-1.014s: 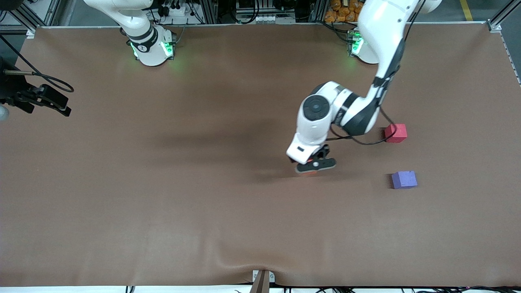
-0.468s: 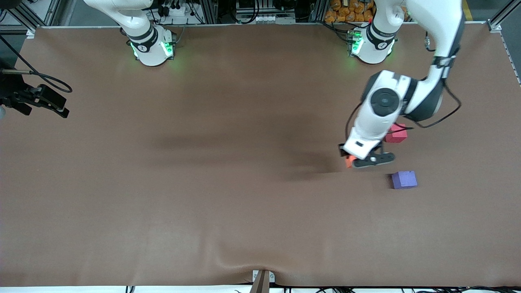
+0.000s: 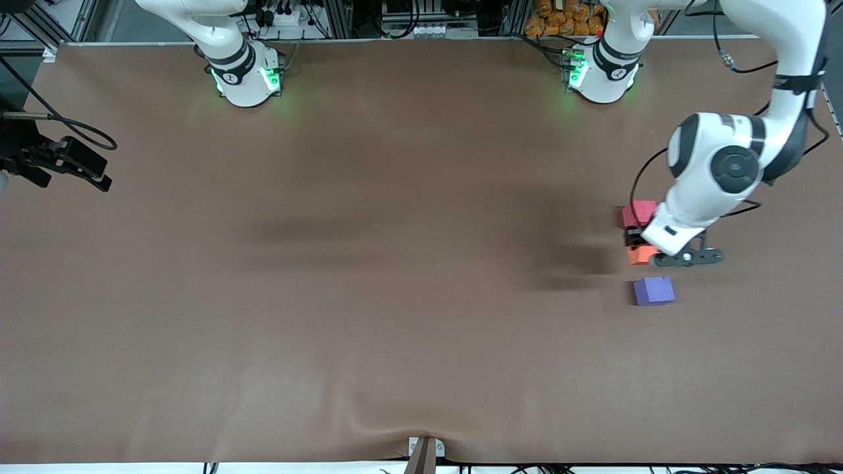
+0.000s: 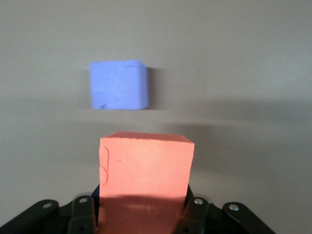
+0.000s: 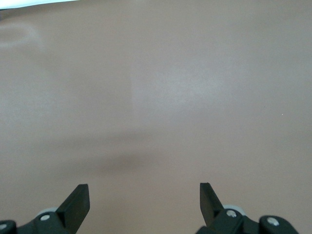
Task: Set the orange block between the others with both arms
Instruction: 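Lower the orange cube between the pink and purple cubes, then open the left gripper and lift it off the orange cube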
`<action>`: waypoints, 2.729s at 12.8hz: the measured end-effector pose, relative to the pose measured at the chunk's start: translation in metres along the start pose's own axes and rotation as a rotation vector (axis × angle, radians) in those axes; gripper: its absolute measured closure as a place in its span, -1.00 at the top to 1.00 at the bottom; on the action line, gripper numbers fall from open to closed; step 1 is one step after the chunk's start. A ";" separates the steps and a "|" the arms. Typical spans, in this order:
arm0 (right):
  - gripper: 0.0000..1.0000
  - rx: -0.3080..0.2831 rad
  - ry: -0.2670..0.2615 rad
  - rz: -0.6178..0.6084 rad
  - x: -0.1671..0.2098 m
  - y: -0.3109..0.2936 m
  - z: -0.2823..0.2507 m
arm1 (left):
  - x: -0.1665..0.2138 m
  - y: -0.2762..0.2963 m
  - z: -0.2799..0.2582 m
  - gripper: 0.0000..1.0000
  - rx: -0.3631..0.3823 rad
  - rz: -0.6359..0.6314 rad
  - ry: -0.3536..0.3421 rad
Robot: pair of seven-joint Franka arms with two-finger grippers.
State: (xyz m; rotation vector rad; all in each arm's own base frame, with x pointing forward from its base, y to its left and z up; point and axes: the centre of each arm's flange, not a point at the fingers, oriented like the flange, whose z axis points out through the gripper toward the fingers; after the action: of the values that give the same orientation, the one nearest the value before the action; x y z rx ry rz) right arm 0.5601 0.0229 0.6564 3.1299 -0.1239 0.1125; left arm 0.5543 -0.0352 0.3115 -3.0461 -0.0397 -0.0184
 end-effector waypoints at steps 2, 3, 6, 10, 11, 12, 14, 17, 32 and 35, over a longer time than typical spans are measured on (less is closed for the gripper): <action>1.00 0.002 0.006 -0.014 0.000 -0.007 -0.001 | -0.007 -0.024 0.015 0.12 -0.008 0.005 0.014; 1.00 0.003 0.011 -0.020 0.000 -0.011 -0.001 | -0.013 -0.032 0.023 0.12 -0.012 0.004 0.023; 1.00 0.002 0.006 -0.023 -0.001 -0.013 -0.001 | -0.026 -0.034 0.042 0.12 -0.027 0.002 0.067; 1.00 -0.008 -0.048 -0.005 -0.011 -0.002 -0.003 | -0.031 -0.043 0.051 0.12 -0.031 0.002 0.075; 1.00 -0.009 -0.055 0.008 -0.013 0.006 -0.005 | -0.031 -0.045 0.054 0.12 -0.032 0.008 0.076; 1.00 -0.011 -0.058 0.021 -0.015 0.013 -0.007 | -0.032 -0.049 0.061 0.12 -0.034 0.011 0.074; 1.00 -0.011 -0.056 0.036 -0.017 0.022 -0.011 | -0.033 -0.052 0.074 0.12 -0.038 0.010 0.063; 1.00 -0.012 -0.055 0.050 -0.018 0.029 -0.013 | -0.034 -0.047 0.087 0.12 -0.050 0.010 0.061; 1.00 -0.018 -0.063 0.142 -0.024 0.078 -0.020 | -0.036 -0.040 0.118 0.12 -0.084 -0.003 0.048; 1.00 -0.017 -0.058 0.111 -0.022 0.072 -0.016 | -0.029 -0.041 0.112 0.68 -0.083 0.018 0.071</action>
State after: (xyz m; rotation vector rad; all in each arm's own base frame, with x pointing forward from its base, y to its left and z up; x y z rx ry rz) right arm 0.5319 -0.0468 0.6713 3.1099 -0.2970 0.0218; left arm 0.5259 0.0156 0.2037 -3.1258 -0.0058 -0.1297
